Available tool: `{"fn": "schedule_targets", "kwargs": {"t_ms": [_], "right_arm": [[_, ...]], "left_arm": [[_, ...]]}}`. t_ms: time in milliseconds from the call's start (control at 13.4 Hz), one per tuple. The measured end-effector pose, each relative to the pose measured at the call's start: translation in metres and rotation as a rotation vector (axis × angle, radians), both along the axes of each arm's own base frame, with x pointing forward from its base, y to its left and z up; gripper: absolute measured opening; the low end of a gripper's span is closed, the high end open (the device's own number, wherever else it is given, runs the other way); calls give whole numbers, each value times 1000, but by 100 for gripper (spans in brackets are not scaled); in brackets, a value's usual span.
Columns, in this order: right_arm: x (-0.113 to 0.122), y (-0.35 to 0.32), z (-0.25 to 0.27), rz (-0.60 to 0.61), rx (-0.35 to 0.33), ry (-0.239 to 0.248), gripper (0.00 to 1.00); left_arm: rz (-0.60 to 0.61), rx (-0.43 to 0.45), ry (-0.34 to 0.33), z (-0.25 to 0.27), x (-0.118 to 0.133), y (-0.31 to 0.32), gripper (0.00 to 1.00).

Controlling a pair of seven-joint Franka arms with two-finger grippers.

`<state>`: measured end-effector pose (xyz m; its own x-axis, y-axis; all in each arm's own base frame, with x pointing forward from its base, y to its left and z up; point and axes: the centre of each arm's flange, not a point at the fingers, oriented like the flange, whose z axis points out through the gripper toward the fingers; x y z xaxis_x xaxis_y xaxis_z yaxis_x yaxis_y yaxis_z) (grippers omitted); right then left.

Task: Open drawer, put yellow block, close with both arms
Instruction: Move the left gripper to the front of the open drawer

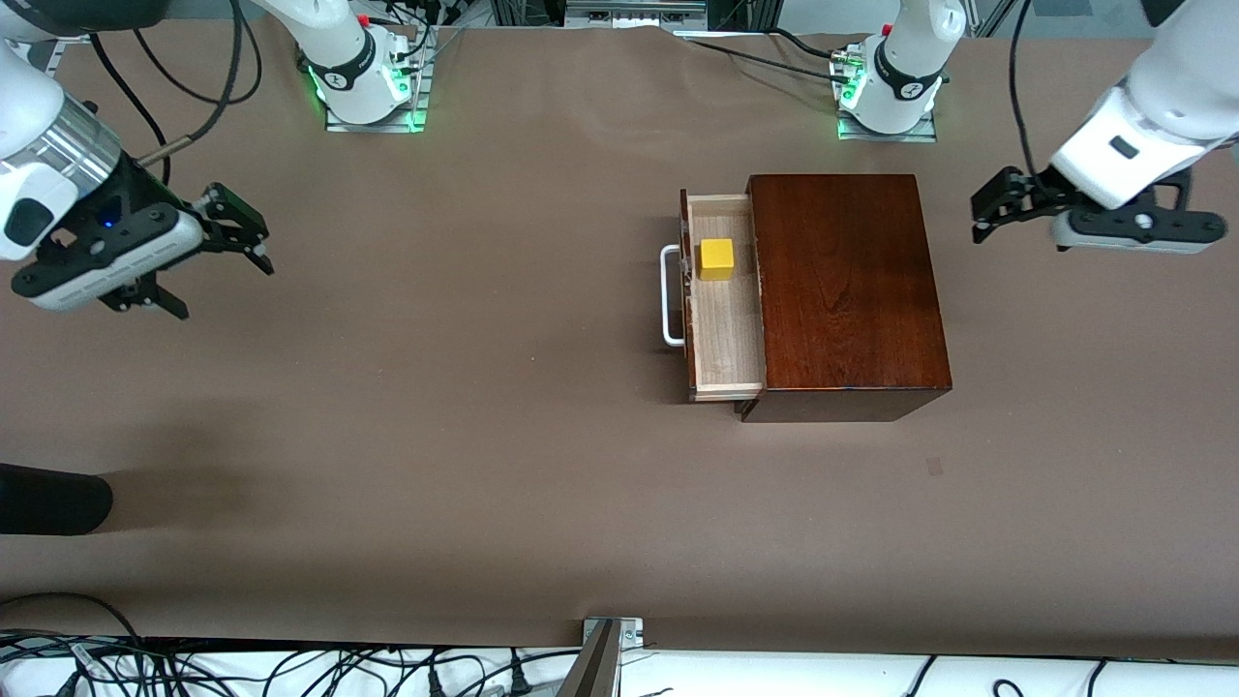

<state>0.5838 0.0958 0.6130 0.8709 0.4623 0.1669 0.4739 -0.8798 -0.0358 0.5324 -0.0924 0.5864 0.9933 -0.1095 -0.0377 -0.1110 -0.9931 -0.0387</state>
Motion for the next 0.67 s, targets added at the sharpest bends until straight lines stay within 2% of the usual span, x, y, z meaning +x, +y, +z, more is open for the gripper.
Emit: {"fn": "schedule_targets", "kwargs": {"t_ms": [298,522,671], "right_arm": [[-8,-35,-26,-101,4,54,100],[-10,-43,-34,-192,2,85,100],[-14,-42,-35,-250,-18,113,100]], "left_arm": [[-222,-72,127,-40,1,-85,100],[-386,-161,197,-67,2,-150,100],[-481,-190,229,-82,-7,-207,100]]}}
